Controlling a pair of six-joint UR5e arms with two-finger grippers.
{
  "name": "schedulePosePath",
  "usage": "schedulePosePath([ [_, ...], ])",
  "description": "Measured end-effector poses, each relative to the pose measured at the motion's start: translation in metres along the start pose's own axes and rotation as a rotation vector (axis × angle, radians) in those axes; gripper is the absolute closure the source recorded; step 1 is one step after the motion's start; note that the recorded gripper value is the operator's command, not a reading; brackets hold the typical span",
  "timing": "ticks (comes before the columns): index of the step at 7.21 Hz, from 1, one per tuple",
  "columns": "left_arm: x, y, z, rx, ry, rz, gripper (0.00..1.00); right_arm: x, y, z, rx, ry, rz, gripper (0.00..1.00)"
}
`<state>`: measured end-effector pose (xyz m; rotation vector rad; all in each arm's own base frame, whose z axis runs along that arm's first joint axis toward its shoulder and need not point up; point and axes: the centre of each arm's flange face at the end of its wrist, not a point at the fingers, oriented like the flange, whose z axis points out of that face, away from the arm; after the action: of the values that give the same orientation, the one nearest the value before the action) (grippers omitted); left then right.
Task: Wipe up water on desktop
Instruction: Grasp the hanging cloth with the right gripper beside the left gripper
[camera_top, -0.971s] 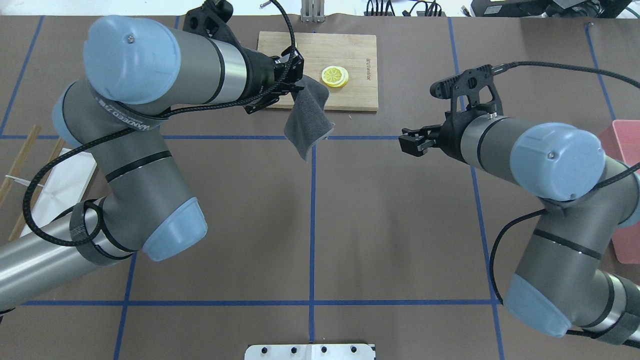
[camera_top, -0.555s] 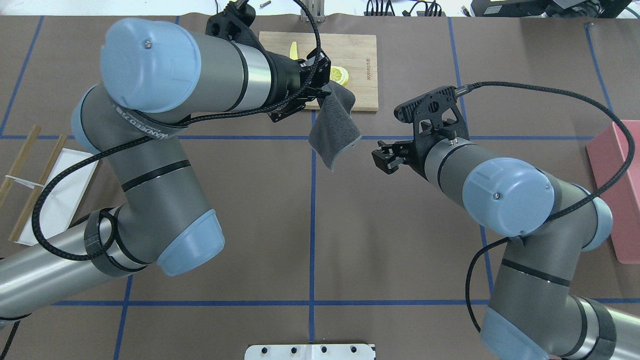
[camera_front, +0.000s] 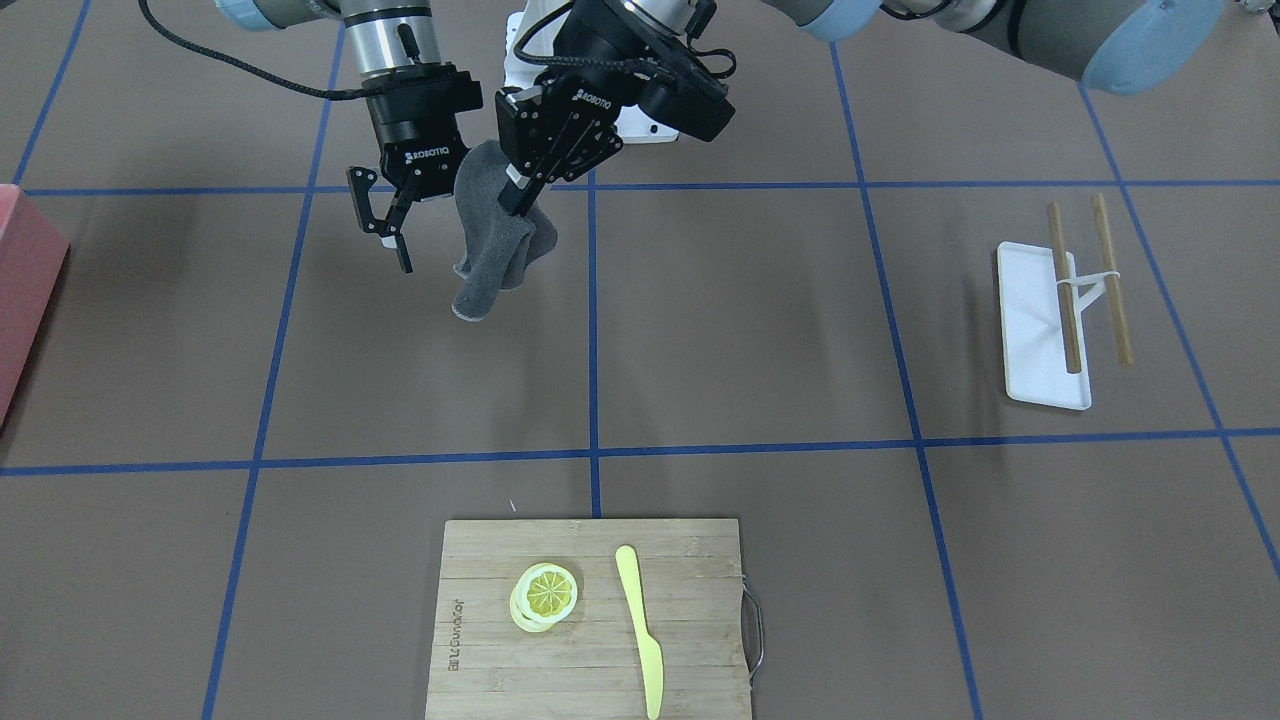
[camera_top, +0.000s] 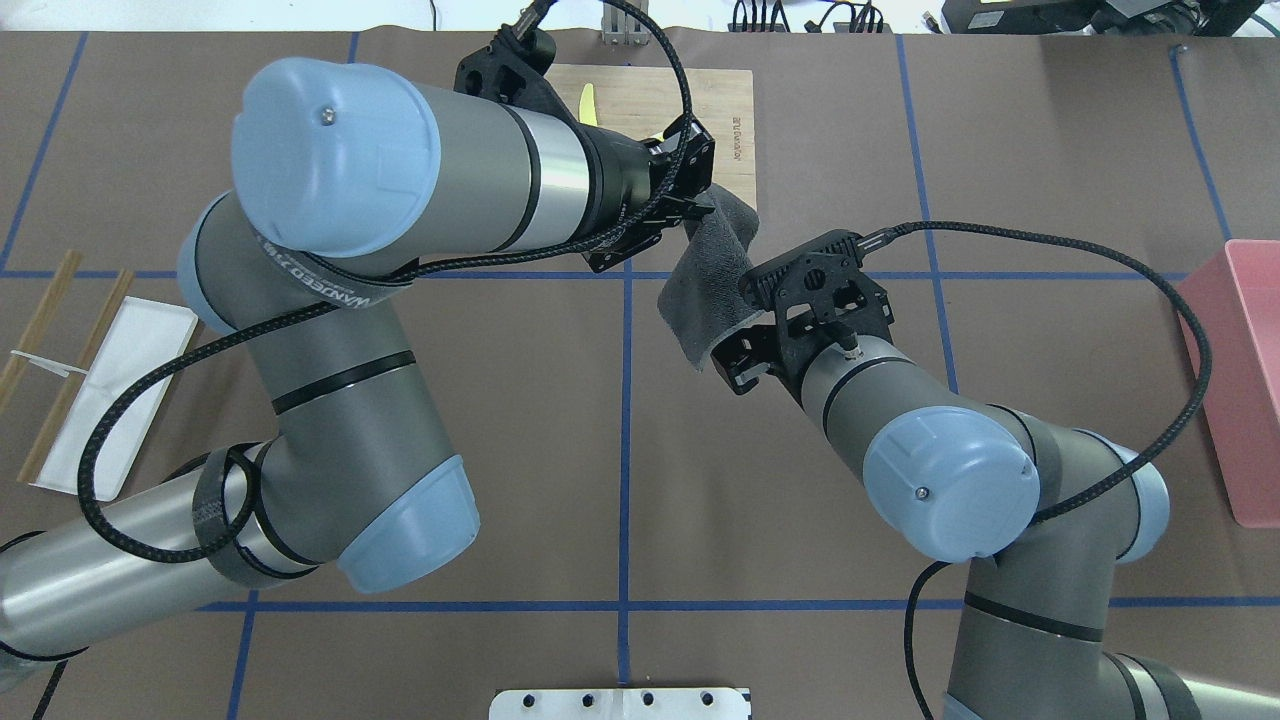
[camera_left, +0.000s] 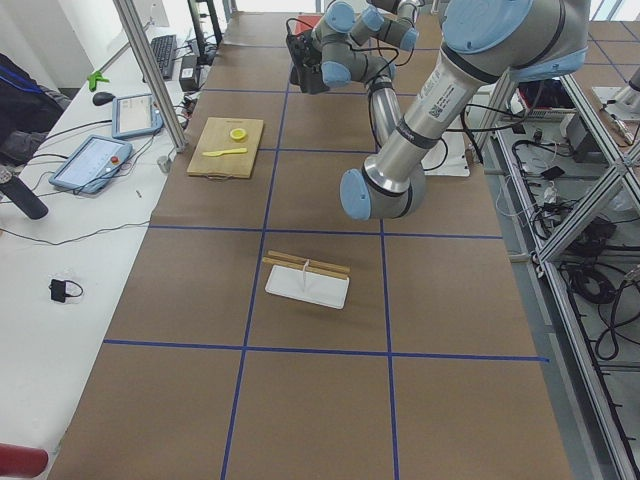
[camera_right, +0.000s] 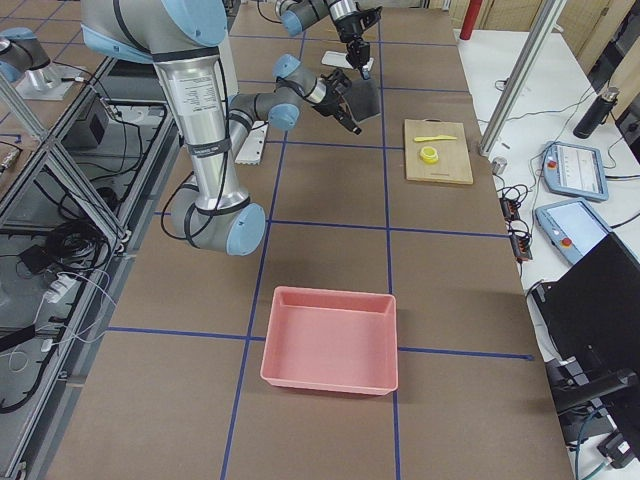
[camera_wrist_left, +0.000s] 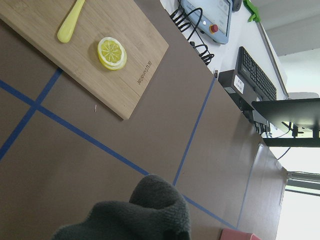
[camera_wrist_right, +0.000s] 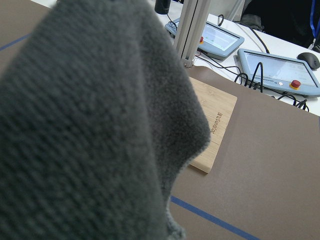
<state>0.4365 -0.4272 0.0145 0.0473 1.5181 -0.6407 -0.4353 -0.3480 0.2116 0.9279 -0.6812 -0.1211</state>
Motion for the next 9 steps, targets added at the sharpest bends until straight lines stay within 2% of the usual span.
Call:
schedulePosePath([
  [1, -0.0005, 0.0018, 0.0006, -0.003, -0.001, -0.001, 1.0, -0.0038, 0.0019, -0.0011, 0.003, -0.001, -0.003, 0.92],
  [2, -0.0008, 0.0029, 0.0007, -0.005, -0.001, -0.001, 1.0, -0.0051, 0.0025, -0.0016, 0.004, -0.002, -0.004, 1.0],
  [9, -0.0047, 0.0017, 0.001, -0.004, -0.006, 0.006, 1.0, -0.0048, -0.0013, -0.0056, 0.015, -0.011, 0.062, 1.0],
])
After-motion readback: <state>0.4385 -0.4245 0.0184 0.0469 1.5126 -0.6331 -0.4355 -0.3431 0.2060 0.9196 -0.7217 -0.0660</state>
